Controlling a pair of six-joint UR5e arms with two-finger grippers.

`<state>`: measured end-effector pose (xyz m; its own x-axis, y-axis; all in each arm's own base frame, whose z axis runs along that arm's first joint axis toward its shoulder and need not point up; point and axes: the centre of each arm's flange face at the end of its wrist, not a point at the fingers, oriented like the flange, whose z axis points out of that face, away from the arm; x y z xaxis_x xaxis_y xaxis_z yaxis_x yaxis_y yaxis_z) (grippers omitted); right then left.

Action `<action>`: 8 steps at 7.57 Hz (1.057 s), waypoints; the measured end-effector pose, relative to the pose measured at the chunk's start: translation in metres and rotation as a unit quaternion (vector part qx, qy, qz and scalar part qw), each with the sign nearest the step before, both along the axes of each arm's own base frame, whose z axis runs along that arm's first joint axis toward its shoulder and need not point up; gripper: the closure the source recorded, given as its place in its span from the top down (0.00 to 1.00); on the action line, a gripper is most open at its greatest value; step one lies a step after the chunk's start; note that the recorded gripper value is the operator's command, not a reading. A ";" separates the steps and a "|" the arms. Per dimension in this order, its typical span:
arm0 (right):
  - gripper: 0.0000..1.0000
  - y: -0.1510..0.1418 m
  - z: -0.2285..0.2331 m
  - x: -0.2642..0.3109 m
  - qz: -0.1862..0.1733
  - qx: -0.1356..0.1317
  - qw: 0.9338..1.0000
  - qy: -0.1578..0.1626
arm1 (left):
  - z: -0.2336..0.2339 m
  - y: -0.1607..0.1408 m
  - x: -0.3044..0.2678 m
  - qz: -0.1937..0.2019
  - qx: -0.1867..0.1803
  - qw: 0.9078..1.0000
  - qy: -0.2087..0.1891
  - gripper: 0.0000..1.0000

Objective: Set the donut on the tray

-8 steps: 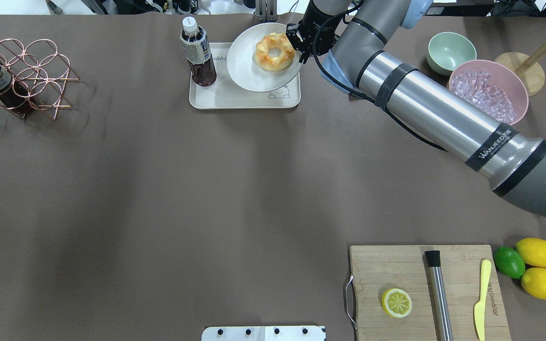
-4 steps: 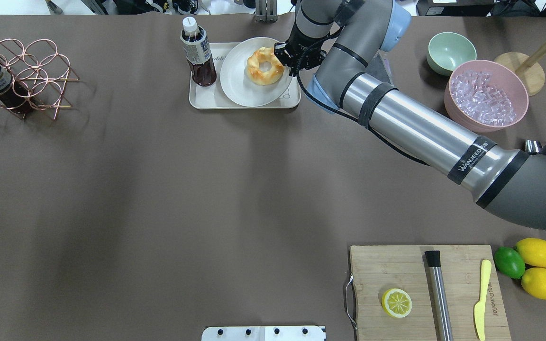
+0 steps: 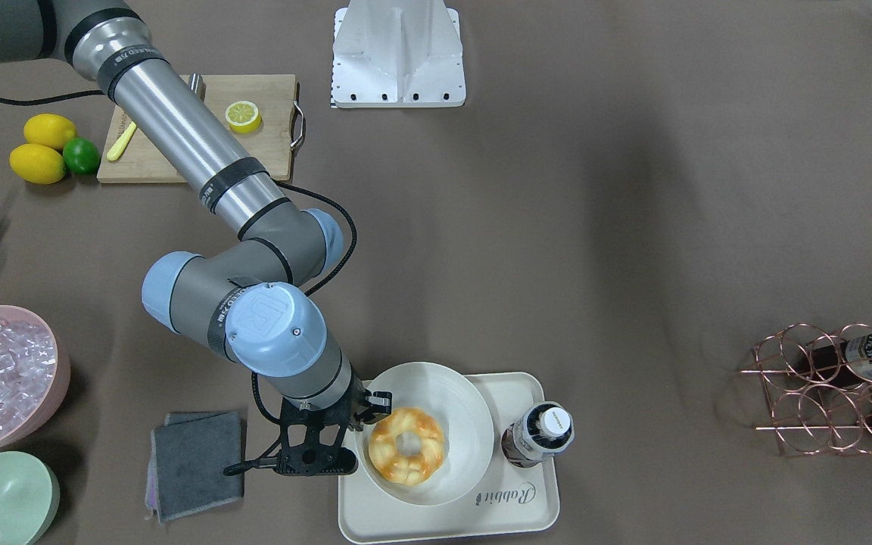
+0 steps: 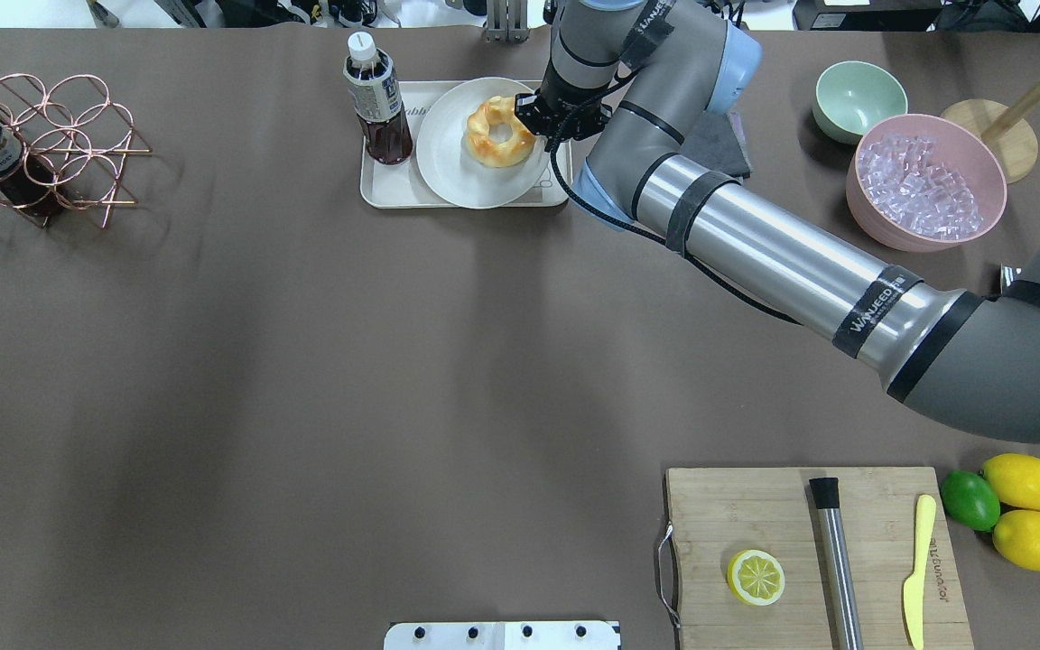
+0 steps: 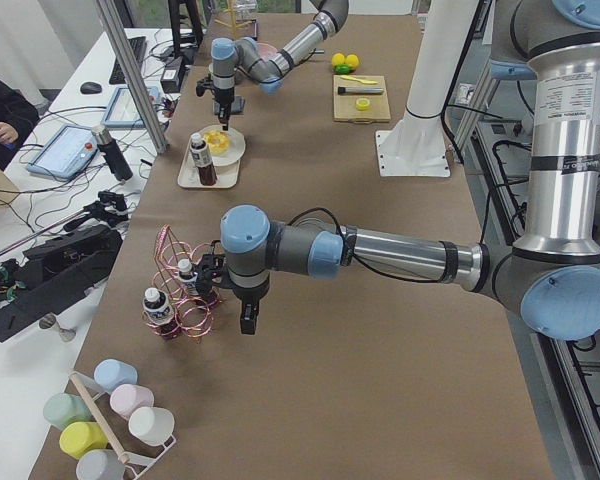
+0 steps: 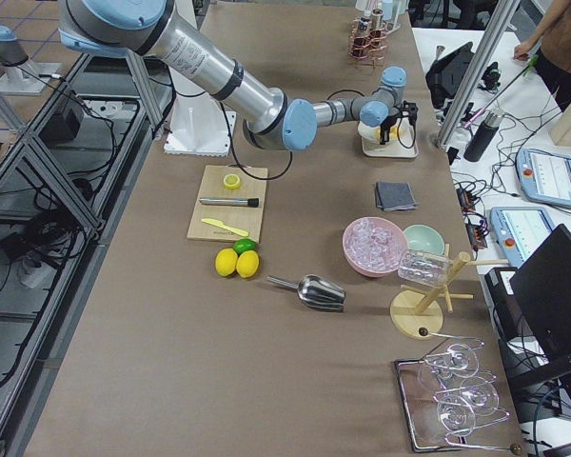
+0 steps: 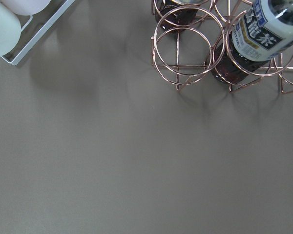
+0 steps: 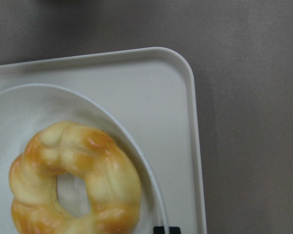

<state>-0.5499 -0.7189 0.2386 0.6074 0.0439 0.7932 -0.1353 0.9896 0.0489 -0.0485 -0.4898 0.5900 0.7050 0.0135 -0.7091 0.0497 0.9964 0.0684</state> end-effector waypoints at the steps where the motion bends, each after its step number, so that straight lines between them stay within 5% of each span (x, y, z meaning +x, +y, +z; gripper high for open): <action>1: 0.00 -0.002 0.004 -0.001 0.006 0.003 1.000 0.006 | 0.000 0.000 0.000 0.000 0.000 1.000 0.000 0.99; 2: 0.00 -0.003 0.007 -0.001 0.012 0.006 1.000 0.012 | 0.000 0.000 0.000 0.000 0.000 1.000 0.000 0.99; 3: 0.45 -0.004 0.009 -0.001 0.016 0.008 1.000 0.015 | 0.000 0.000 0.000 0.000 0.000 1.000 0.000 0.99; 4: 0.62 -0.006 0.011 0.000 0.019 0.009 1.000 0.018 | 0.000 0.000 0.000 0.000 0.000 1.000 0.000 0.99; 8: 0.73 -0.012 0.002 0.008 0.020 0.010 1.000 0.011 | 0.001 0.001 0.000 0.000 -0.001 1.000 0.000 0.99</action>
